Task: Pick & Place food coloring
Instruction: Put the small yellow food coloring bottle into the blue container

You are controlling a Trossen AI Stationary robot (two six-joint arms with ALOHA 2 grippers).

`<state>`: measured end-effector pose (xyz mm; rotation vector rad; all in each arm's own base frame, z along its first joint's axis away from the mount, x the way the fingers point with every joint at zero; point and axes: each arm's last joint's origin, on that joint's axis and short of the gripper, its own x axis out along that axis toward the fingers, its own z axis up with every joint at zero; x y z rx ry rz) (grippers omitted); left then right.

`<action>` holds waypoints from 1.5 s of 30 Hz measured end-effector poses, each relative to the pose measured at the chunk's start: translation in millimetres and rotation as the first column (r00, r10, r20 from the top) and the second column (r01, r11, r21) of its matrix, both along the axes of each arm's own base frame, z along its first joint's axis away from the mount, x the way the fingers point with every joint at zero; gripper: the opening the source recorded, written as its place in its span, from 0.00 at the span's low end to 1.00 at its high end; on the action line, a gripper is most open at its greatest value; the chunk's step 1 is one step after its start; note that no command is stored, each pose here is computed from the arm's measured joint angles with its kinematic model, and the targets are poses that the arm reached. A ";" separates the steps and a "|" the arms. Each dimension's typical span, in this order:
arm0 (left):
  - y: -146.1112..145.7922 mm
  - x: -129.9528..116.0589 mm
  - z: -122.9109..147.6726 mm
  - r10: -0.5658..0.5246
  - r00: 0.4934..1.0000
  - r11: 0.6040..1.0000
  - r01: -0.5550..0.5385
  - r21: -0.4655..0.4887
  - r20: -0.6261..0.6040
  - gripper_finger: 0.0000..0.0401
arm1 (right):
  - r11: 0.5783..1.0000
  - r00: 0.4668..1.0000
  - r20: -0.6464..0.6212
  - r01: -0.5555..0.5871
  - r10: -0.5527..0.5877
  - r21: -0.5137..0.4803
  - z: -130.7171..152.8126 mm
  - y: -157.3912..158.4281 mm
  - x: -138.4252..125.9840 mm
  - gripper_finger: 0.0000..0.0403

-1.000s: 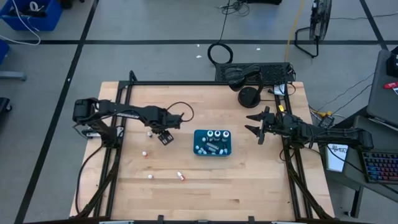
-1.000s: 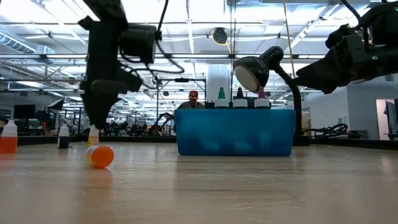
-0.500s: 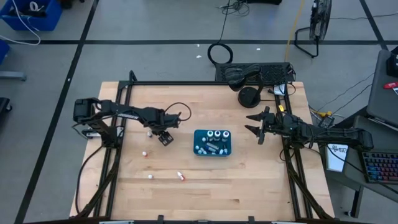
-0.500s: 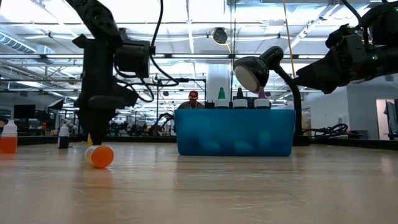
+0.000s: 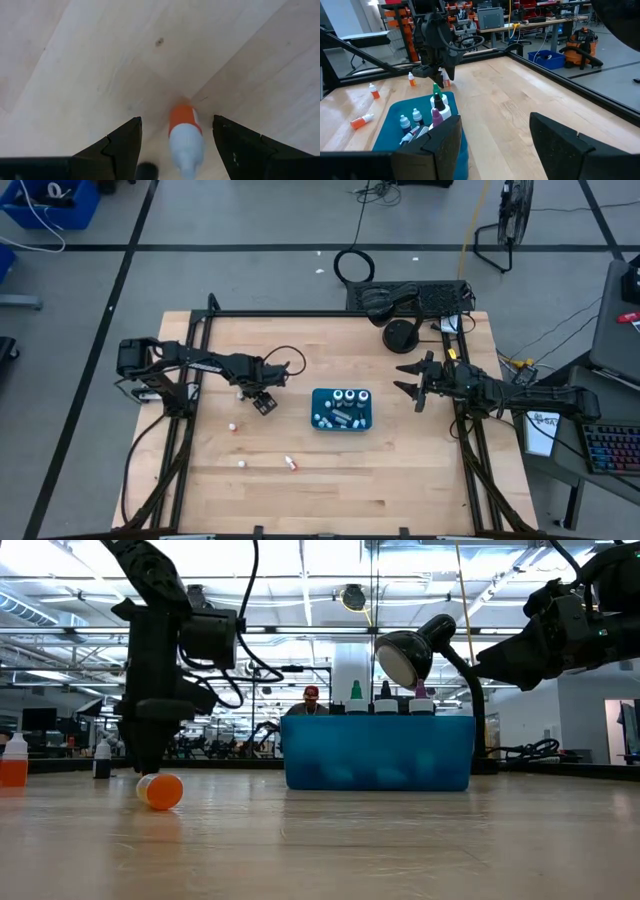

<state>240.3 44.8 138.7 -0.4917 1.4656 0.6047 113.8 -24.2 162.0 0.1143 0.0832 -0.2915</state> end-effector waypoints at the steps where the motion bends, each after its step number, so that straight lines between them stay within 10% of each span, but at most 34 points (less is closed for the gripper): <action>1: 0.1 0.4 0.0 -0.009 1.000 1.000 0.009 0.001 0.003 0.61 | 1.000 1.000 0.000 0.000 0.000 0.000 0.0 0.0 0.0 0.56; 6: -0.1 1.7 -0.1 -0.026 1.000 1.000 0.027 -0.004 0.016 0.53 | 1.000 1.000 0.000 0.000 0.000 0.000 0.0 0.0 0.0 0.56; 13: -4.7 3.9 -0.2 -0.075 0.996 0.995 0.077 -0.066 0.042 0.14 | 1.000 1.000 0.000 0.000 0.000 0.000 0.0 0.0 0.0 0.56; 24: -18.9 49.4 52.7 -0.220 0.946 0.972 0.234 -0.032 0.237 0.15 | 1.000 1.000 0.000 0.000 0.000 0.000 0.0 0.0 0.0 0.56; 35: -46.6 105.1 166.4 -0.439 0.776 0.897 0.352 0.267 0.453 0.15 | 1.000 1.000 0.000 0.000 0.000 0.000 0.0 0.0 0.0 0.56; 45: -42.3 142.2 113.2 -0.487 0.832 0.871 0.440 0.218 0.267 0.15 | 1.000 1.000 -0.005 0.000 0.000 0.001 -0.5 -0.1 0.5 0.56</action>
